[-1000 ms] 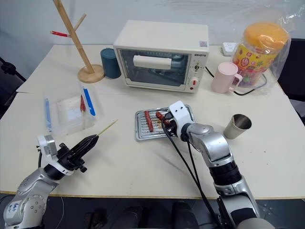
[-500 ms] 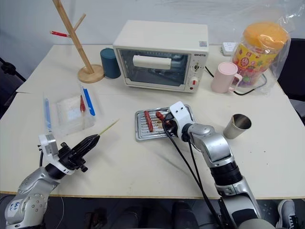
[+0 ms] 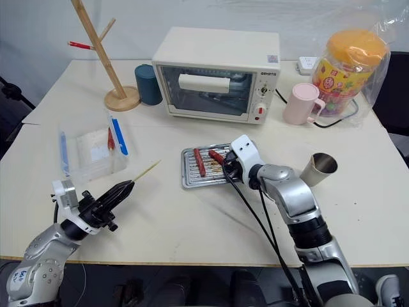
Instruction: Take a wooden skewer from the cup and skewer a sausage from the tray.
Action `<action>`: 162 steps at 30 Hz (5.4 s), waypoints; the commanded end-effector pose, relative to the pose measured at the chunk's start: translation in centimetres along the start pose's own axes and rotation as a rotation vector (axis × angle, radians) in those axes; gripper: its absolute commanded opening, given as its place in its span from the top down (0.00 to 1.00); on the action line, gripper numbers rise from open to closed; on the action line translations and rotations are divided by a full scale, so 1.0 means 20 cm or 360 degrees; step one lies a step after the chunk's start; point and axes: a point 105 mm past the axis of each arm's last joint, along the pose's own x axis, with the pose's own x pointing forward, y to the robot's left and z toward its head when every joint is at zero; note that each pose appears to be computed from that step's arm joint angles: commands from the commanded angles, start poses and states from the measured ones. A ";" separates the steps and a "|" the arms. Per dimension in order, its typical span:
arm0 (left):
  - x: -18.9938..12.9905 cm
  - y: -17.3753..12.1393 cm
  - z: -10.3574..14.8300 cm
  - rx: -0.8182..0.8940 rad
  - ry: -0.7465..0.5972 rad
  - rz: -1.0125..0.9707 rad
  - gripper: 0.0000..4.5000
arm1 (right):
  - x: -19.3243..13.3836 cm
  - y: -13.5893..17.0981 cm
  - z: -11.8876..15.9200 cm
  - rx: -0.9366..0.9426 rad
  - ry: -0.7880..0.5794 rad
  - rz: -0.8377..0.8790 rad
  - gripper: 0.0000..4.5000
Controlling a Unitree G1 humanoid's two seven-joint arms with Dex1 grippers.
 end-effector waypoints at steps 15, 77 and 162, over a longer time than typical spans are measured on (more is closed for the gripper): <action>-0.02 0.00 0.02 0.0027 -0.0009 -0.0028 1.00 | 0.03 0.00 0.13 -0.0060 -0.0188 0.0081 0.54; 0.03 -0.14 0.12 0.0191 0.0302 -0.0661 1.00 | -0.41 0.19 0.26 -0.0813 -0.0486 0.1063 0.93; 0.10 -0.27 0.24 0.0071 0.0510 -0.1049 1.00 | -0.47 0.24 0.17 -0.0739 -0.0355 0.1223 0.93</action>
